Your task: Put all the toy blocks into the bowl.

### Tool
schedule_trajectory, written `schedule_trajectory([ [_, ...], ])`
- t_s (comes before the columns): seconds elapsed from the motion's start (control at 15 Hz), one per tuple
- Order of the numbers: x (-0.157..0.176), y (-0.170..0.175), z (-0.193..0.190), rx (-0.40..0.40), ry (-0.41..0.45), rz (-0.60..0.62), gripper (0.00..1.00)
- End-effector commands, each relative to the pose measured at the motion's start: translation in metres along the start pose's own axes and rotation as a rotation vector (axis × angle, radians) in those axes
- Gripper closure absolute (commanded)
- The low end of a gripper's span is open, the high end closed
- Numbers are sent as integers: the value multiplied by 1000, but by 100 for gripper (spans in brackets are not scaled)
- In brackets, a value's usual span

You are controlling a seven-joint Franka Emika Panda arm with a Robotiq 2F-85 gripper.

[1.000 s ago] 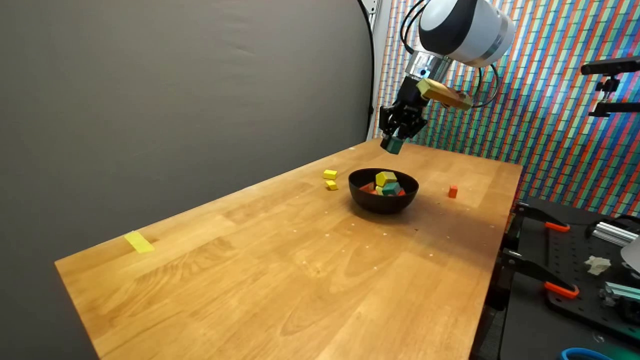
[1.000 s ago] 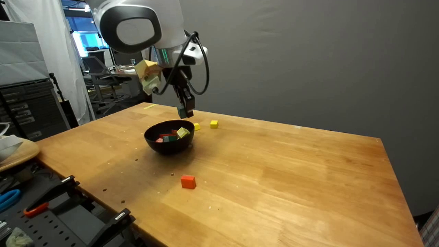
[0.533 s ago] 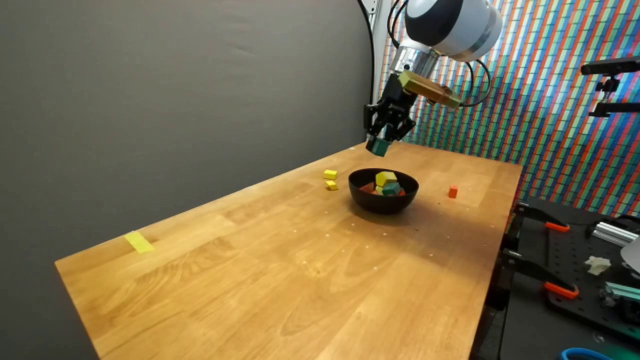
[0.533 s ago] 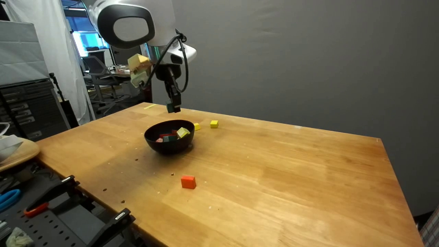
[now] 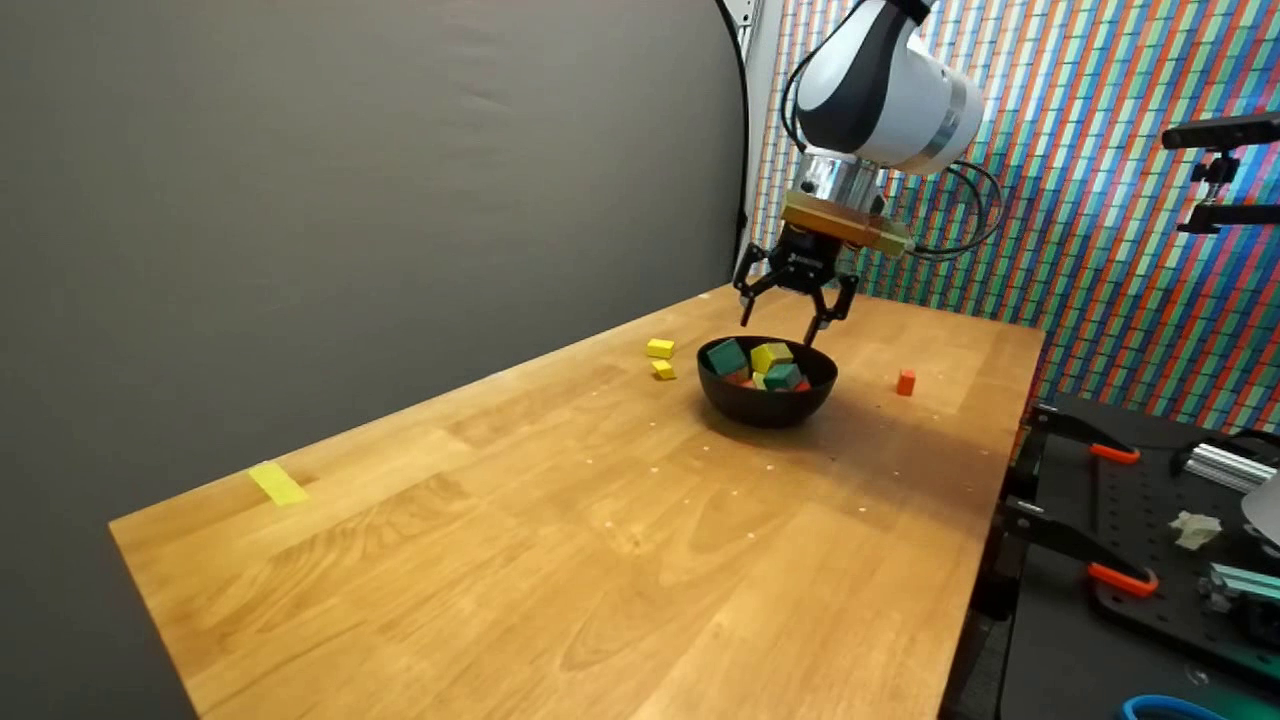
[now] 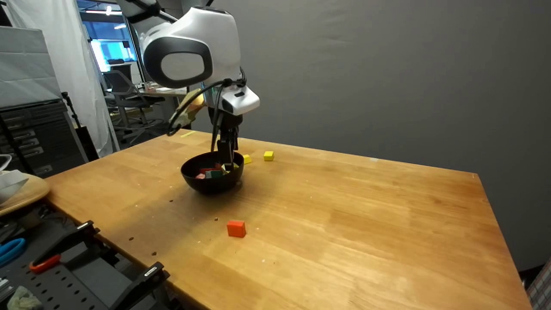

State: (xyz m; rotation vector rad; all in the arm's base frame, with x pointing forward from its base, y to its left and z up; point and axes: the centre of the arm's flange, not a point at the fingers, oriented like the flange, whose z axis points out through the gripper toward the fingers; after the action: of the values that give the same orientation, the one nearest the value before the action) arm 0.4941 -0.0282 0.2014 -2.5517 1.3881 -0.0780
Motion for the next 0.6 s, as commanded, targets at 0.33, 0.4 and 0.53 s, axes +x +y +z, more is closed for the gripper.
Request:
schedule_trajectory([
  [0.33, 39, 142, -49, -14, 281, 281, 0],
  [0.4, 42, 153, -50, -31, 290, 289, 0],
  [0.53, 46, 171, -46, -55, 274, 307, 0],
])
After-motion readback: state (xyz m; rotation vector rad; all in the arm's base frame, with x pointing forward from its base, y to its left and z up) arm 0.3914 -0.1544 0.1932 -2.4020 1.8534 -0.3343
